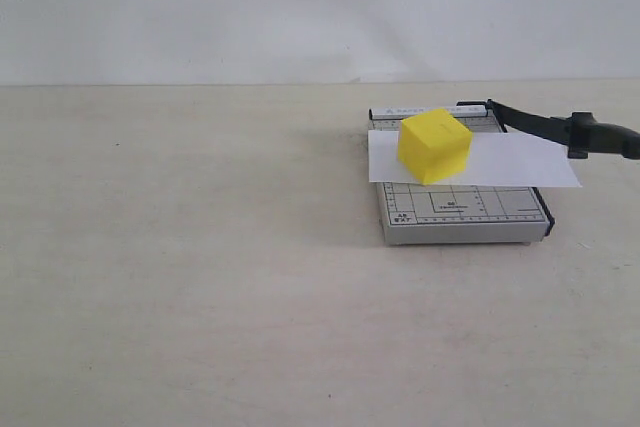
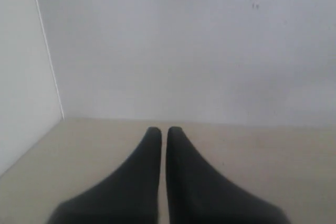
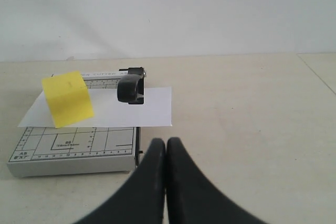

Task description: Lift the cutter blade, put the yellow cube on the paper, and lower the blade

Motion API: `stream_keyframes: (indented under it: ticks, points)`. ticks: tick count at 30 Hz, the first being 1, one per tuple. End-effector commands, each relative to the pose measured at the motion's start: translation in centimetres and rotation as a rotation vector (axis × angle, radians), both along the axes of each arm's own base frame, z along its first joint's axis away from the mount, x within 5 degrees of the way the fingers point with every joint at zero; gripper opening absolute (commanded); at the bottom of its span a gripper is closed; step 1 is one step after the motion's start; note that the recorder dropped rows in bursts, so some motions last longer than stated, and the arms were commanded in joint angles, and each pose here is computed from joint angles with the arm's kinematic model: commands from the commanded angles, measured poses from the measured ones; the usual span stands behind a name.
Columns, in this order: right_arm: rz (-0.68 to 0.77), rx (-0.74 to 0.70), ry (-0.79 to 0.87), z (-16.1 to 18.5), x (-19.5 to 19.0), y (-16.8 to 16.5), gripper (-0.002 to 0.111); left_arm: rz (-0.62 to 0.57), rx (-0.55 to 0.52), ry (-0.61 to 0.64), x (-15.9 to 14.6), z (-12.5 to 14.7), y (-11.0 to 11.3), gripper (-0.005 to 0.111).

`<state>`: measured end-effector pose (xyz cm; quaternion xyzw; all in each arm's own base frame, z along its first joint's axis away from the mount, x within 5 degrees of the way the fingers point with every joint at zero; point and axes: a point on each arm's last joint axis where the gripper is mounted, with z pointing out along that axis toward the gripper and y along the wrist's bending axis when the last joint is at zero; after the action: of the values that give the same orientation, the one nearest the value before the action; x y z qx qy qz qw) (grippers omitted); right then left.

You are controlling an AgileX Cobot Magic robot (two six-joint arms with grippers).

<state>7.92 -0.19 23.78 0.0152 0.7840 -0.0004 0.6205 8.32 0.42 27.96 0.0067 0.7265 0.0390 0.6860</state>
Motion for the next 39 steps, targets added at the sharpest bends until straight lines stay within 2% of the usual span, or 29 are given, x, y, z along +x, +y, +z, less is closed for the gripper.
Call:
stream_keyframes:
  ticks: [1,10,12,20,23,26,29,31,34,36,39]
  points:
    - [-0.001,-0.005,0.003,-0.2,0.0,0.0,0.000,-0.003,-0.002,0.145,0.4,-4.2,0.0,0.004]
    - [-0.001,-0.005,0.003,-0.2,0.0,0.0,0.000,0.000,-0.032,0.321,-0.3,-10.1,-0.1,0.004]
    - [-0.001,-0.005,0.003,-0.2,0.0,0.0,0.000,-0.009,-0.033,0.287,-0.1,-9.8,-0.1,0.004]
    - [-0.001,-0.005,0.003,-0.2,0.0,0.0,0.000,-0.011,-0.025,0.286,-0.1,-9.8,-0.1,0.004]
    - [0.008,-0.016,-0.040,0.2,0.1,0.0,0.000,-0.003,-0.092,0.276,-0.1,-9.7,-0.2,0.004]
    - [0.041,-0.120,-0.203,2.1,0.2,0.2,0.000,0.015,-0.207,0.266,-0.1,-9.7,-0.2,0.004]
    - [0.040,-0.143,-0.336,6.0,0.0,0.3,0.000,0.014,-0.221,0.249,0.0,-9.6,-0.2,0.004]
    - [0.036,-0.122,-0.335,7.9,0.6,0.3,0.000,0.013,-0.216,0.250,0.0,-9.6,-0.2,0.004]
    - [0.029,-0.098,-0.219,10.2,3.3,0.2,0.000,0.013,-0.216,0.250,0.0,-9.6,-0.2,0.004]
    - [0.020,-0.092,-0.020,10.5,5.9,0.1,0.000,0.013,-0.216,0.250,0.0,-9.6,-0.2,0.004]
    - [0.003,-0.054,0.372,11.1,10.1,-0.1,0.000,0.013,-0.216,0.250,0.0,-9.6,-0.2,0.004]
